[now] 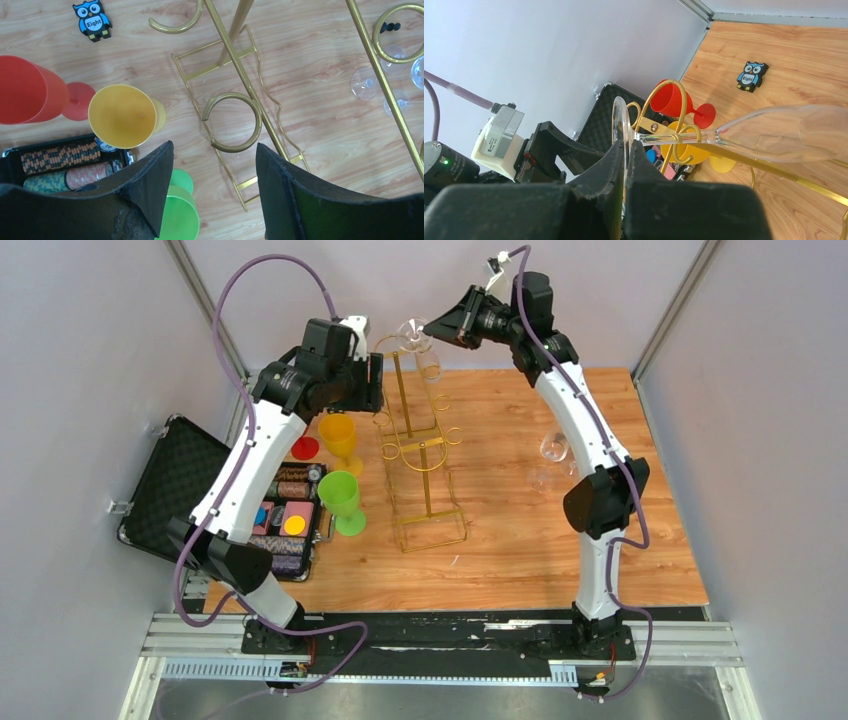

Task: Take the wine glass off the wine glass rack

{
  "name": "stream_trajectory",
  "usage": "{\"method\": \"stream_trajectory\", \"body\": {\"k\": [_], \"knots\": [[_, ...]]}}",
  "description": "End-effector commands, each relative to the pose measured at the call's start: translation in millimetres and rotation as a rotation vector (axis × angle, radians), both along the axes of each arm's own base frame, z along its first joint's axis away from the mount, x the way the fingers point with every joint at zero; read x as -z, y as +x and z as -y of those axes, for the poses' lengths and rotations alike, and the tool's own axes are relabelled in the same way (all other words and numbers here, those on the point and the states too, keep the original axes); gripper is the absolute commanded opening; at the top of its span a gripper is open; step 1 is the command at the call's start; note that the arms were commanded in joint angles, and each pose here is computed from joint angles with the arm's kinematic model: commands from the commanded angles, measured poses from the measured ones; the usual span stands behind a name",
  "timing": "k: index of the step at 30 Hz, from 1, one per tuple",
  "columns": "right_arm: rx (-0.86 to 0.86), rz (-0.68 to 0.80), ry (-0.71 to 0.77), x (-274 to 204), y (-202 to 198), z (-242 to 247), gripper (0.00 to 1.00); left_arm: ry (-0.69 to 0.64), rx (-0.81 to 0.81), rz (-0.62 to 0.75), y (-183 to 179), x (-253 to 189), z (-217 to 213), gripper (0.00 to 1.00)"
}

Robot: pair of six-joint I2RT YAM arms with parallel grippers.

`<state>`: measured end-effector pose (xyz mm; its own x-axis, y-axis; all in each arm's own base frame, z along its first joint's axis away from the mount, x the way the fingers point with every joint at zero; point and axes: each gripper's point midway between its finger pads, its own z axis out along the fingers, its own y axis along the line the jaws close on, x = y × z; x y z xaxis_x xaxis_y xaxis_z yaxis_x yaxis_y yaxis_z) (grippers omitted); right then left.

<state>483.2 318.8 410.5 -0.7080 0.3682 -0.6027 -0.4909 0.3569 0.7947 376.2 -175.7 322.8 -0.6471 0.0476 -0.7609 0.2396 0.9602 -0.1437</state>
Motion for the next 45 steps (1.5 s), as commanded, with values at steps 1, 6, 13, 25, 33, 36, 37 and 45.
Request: {"method": "stream_trajectory", "body": {"k": [1, 6, 13, 25, 33, 36, 37, 45], "knots": [[0.043, 0.075, 0.081, -54, -7, 19, 0.0, -0.014, 0.001, 0.06, -6, -21, -5, 0.7], [0.053, 0.055, 0.09, -53, -6, 25, 0.0, -0.017, -0.008, 0.073, -5, -25, -6, 0.71], [0.062, 0.033, 0.098, -52, -6, 35, 0.0, -0.009, -0.021, 0.079, -4, -26, -9, 0.76], [0.072, 0.037, 0.095, -55, -16, 49, 0.0, 0.003, -0.031, 0.098, -5, -29, -13, 0.86], [0.103, 0.085, 0.072, -62, -29, 69, 0.0, 0.007, -0.033, 0.125, -12, -42, -19, 0.9], [0.11, 0.117, 0.055, -67, -41, 75, 0.0, 0.005, -0.027, 0.129, -18, -47, -21, 0.91], [0.112, 0.128, 0.048, -68, -44, 77, 0.0, 0.002, -0.022, 0.13, -20, -49, -21, 0.92], [0.093, 0.248, 0.003, -85, -95, 91, 0.0, -0.061, 0.068, 0.12, -53, -68, -15, 0.93]]}}
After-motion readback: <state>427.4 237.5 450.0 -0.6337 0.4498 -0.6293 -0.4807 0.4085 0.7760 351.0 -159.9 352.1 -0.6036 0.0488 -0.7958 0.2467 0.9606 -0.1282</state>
